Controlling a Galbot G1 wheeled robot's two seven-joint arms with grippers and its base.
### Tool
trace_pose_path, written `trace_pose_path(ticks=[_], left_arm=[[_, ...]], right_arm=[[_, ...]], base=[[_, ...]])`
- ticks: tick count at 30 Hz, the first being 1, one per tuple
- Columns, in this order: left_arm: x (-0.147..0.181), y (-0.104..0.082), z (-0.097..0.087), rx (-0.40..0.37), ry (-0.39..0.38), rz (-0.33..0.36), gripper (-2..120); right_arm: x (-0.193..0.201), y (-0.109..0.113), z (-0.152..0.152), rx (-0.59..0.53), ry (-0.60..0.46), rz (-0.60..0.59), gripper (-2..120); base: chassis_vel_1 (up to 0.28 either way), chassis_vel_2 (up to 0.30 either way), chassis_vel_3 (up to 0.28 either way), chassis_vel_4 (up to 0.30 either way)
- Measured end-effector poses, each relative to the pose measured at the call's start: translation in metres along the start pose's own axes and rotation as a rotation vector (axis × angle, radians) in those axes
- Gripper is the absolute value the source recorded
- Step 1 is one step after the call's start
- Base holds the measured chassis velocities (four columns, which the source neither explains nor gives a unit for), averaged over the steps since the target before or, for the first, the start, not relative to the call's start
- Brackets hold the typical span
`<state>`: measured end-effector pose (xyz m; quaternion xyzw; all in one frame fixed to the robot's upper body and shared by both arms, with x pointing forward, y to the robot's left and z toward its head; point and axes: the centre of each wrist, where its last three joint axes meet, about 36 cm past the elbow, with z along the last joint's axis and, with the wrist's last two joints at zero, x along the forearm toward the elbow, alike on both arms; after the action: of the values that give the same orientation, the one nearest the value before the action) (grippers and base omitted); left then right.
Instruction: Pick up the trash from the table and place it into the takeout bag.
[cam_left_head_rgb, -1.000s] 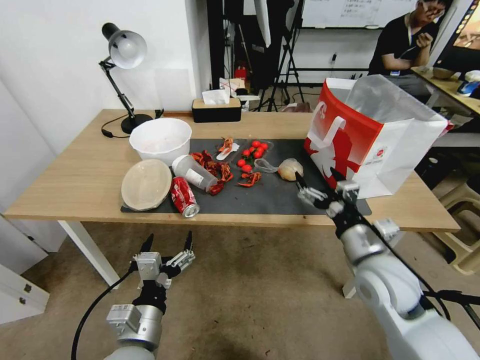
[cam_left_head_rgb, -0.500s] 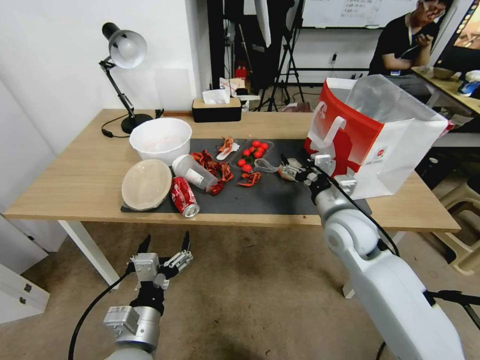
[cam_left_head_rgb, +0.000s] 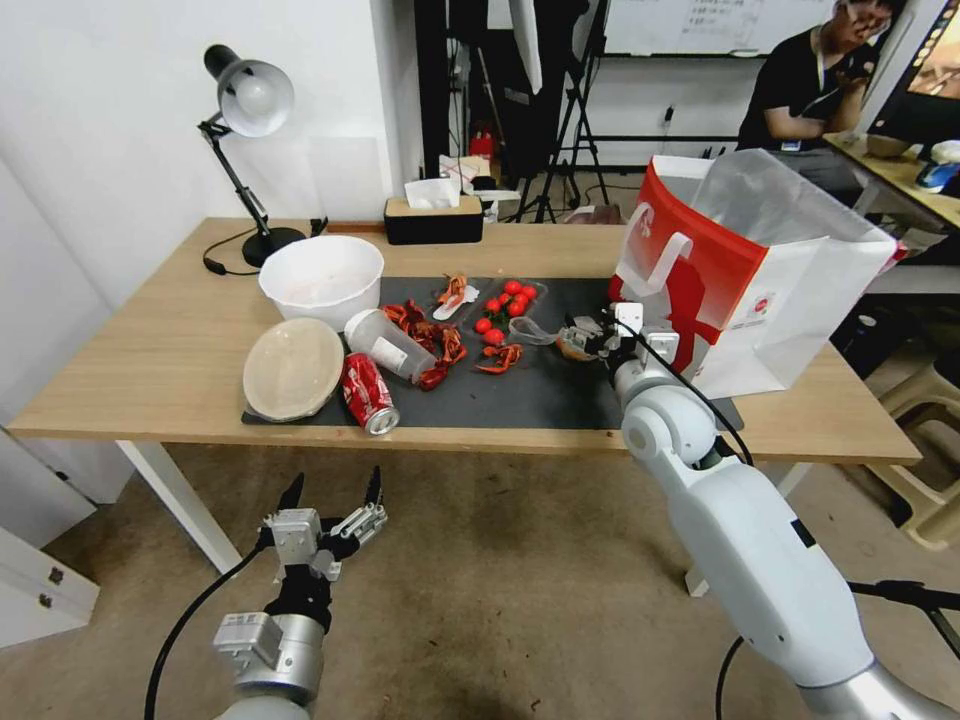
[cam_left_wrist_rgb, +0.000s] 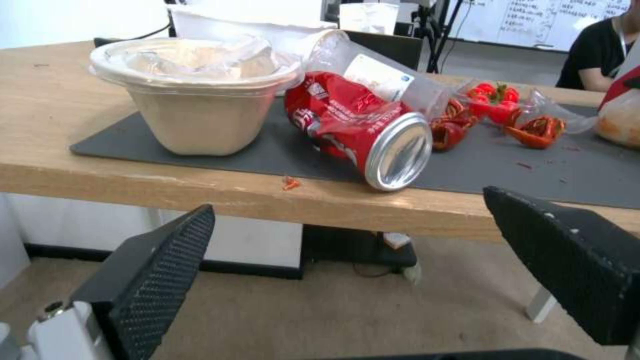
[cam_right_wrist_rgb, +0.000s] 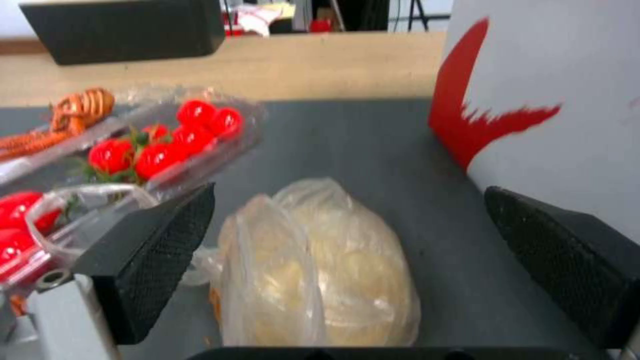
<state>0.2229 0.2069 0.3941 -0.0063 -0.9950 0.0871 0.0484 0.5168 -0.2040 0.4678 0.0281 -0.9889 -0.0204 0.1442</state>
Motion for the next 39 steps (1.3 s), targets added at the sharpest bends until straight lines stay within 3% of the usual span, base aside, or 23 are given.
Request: trace_pose_path(ticks=[11, 25, 27, 39], left_arm=[[0.001, 0.003, -0.002, -0.005, -0.012, -0.002, 100], [-0.001, 0.003, 0.002, -0.008, -0.016, -0.005, 100], [-0.001, 0.002, 0.003, -0.005, -0.016, -0.007, 100], [-0.001, 0.002, 0.005, -0.001, -0.020, -0.015, 100]], right_arm=[[-0.003, -0.003, 0.001, -0.041, 0.078, -0.022, 97], [-0.002, -0.011, 0.008, -0.044, 0.112, -0.026, 48], [0.000, -0.011, 0.010, -0.045, 0.115, -0.026, 37], [0.022, -0.017, 0.009, -0.043, 0.093, -0.077, 6]], base=[[0.000, 0.000, 0.000, 0.000], [0.000, 0.000, 0.000, 0.000], [0.000, 0.000, 0.000, 0.000], [0.000, 0.000, 0.000, 0.000]])
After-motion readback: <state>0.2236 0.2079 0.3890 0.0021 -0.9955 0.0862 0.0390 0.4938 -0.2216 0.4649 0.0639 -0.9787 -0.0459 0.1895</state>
